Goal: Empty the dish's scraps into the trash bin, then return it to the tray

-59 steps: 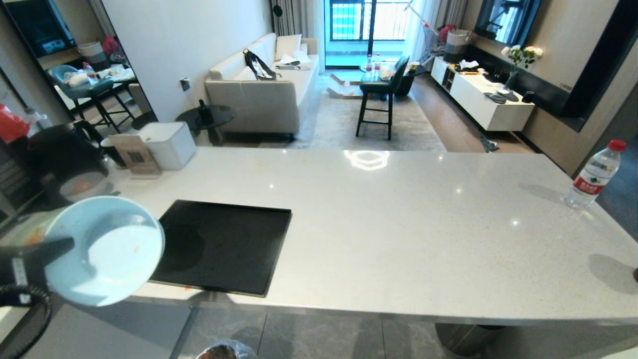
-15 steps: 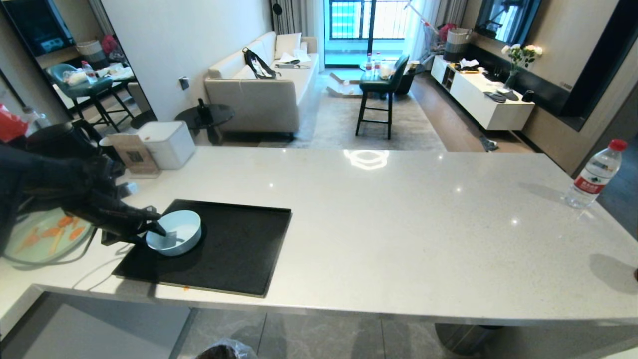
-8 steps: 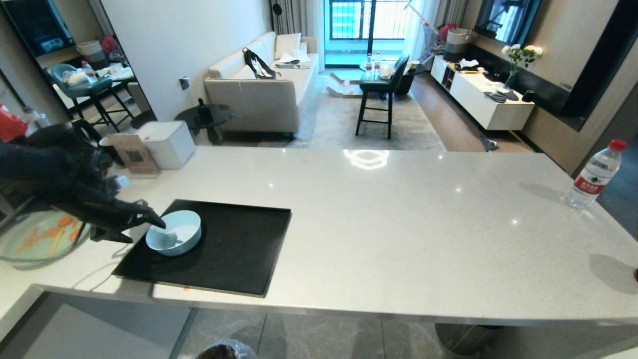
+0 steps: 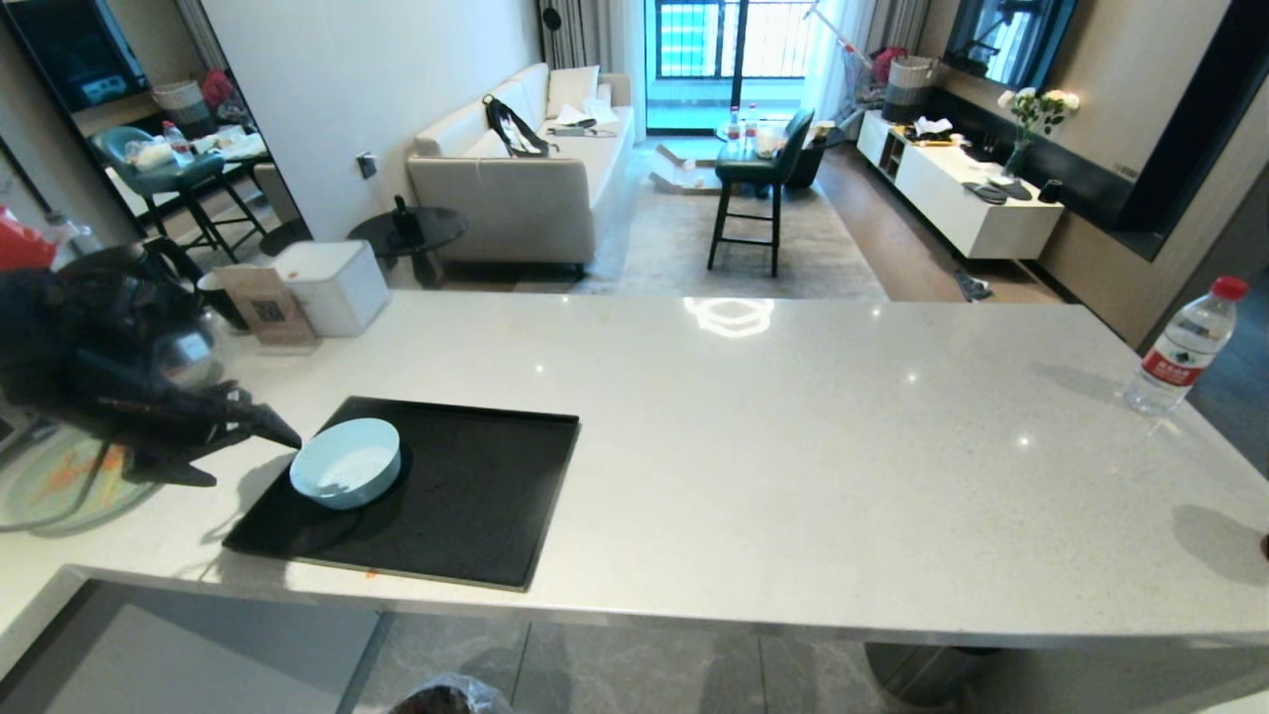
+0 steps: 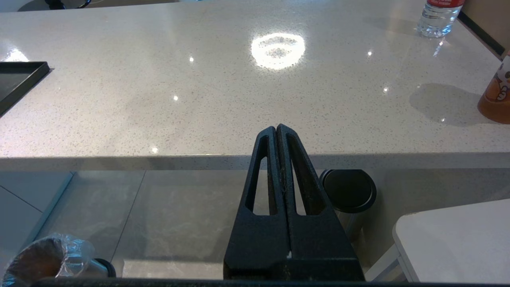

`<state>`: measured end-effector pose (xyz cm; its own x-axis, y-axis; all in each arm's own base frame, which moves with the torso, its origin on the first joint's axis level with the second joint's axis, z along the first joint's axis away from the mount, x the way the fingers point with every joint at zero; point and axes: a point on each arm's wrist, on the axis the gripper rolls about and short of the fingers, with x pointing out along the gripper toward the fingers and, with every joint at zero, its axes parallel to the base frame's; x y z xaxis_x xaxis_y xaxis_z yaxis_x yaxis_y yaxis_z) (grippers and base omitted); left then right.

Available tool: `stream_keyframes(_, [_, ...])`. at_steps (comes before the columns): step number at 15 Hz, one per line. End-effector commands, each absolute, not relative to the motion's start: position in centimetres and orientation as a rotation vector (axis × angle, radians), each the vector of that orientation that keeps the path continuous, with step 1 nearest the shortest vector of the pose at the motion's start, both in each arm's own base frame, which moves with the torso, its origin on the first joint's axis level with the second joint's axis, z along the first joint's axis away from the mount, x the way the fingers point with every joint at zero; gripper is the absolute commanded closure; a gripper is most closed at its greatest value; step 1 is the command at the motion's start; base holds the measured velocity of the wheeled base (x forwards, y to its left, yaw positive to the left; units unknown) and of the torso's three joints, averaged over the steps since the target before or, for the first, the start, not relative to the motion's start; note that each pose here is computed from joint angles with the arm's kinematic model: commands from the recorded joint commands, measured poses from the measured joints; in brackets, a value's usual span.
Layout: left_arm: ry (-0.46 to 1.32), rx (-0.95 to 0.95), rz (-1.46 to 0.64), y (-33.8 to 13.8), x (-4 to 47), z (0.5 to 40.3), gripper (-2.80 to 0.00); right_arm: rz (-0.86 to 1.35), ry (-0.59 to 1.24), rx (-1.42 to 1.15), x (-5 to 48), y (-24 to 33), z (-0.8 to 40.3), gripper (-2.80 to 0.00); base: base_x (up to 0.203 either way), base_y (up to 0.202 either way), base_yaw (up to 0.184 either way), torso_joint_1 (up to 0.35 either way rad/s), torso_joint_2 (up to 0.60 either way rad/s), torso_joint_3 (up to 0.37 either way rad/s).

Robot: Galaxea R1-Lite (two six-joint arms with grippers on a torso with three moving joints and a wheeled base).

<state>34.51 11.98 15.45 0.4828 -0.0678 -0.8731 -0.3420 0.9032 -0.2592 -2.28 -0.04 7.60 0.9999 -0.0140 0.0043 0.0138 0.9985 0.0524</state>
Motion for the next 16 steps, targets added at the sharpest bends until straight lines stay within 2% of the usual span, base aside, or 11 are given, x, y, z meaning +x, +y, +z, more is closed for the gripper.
stream_keyframes(1, [1.036,-0.437,0.189,11.9,32.3,17.1,-2.80,-0.014,-0.005,0.052,-2.3,0.0,7.6,0.00,0.000,0.000,0.000,0.000,0.00,0.000])
stream_keyframes(6, [1.034,-0.453,0.217,12.0,29.4,17.8,-2.80,-0.014,-0.006,0.052,-2.3,0.0,7.6,0.00,0.000,0.000,0.000,0.000,0.00,0.000])
stream_keyframes(7, [1.028,-0.452,0.217,11.9,29.0,17.8,0.00,-0.014,-0.005,0.052,-2.3,0.0,7.6,0.00,0.000,0.000,0.000,0.000,0.00,0.000])
stream_keyframes(13, [0.949,-0.452,0.177,10.7,26.3,17.1,0.00,-0.014,-0.005,0.052,-2.3,0.0,7.6,0.00,0.000,0.000,0.000,0.000,0.00,0.000])
stream_keyframes(16, [0.838,-0.429,0.141,10.0,25.1,16.8,0.00,-0.015,-0.005,0.052,-2.3,0.0,7.6,0.00,0.000,0.000,0.000,0.000,0.00,0.000])
